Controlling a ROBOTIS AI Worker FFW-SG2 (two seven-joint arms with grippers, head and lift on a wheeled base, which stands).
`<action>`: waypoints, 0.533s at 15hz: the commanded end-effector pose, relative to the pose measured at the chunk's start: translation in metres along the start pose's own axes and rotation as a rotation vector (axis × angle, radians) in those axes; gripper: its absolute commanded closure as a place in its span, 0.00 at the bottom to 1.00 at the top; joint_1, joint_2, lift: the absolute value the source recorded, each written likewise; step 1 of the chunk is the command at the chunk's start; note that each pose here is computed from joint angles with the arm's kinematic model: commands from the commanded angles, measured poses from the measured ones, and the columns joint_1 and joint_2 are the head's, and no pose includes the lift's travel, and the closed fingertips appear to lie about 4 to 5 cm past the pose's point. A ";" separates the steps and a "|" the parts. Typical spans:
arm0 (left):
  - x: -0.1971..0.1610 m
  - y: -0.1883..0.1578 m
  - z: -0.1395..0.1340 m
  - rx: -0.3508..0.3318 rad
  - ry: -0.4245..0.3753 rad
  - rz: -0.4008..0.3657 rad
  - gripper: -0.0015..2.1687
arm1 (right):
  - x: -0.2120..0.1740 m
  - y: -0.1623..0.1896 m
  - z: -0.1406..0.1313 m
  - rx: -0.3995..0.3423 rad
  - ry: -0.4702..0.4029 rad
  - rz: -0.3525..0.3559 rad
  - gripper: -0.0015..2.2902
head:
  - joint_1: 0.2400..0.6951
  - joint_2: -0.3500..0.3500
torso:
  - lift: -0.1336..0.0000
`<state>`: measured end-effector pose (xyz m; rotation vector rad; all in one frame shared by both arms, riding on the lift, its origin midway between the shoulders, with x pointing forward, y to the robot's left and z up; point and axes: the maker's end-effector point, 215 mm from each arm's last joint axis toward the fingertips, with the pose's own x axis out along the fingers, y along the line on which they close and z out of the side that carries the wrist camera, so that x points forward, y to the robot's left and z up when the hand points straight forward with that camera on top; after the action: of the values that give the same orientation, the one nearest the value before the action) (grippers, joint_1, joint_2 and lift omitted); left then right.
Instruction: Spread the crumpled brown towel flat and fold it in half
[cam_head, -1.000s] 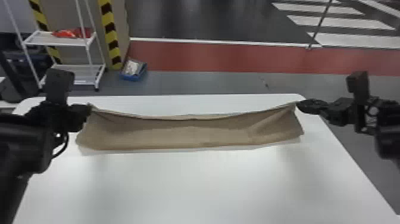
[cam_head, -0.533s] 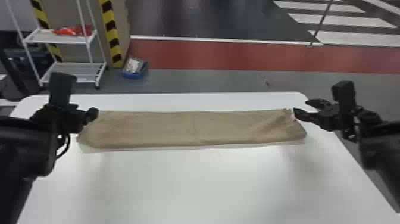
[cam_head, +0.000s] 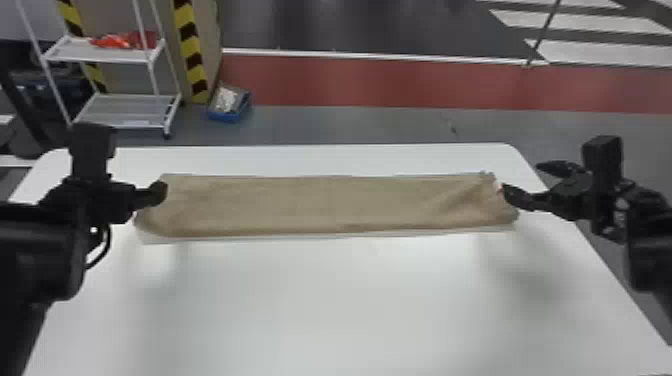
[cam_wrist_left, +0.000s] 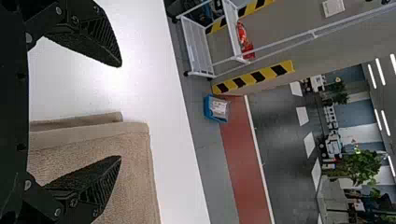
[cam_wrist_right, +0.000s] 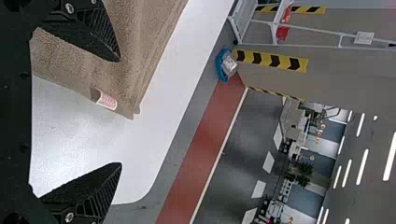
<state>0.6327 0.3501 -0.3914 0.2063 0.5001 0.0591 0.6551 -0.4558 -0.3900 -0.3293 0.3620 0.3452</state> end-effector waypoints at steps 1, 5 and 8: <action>-0.004 0.009 -0.004 -0.057 -0.002 -0.018 0.10 | -0.015 -0.014 -0.001 0.042 -0.010 0.011 0.04 | 0.99 0.37 | 0.07; -0.003 0.004 -0.005 -0.111 -0.003 -0.080 0.10 | -0.025 -0.003 -0.010 0.077 -0.023 0.090 0.06 | 1.00 0.36 | 0.07; 0.008 -0.003 -0.001 -0.141 0.013 -0.120 0.11 | -0.024 0.013 -0.014 0.082 -0.048 0.114 0.06 | 1.00 0.36 | 0.07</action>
<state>0.6336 0.3494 -0.3939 0.0454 0.5054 -0.0188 0.6273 -0.4613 -0.3925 -0.2257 0.3567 0.4410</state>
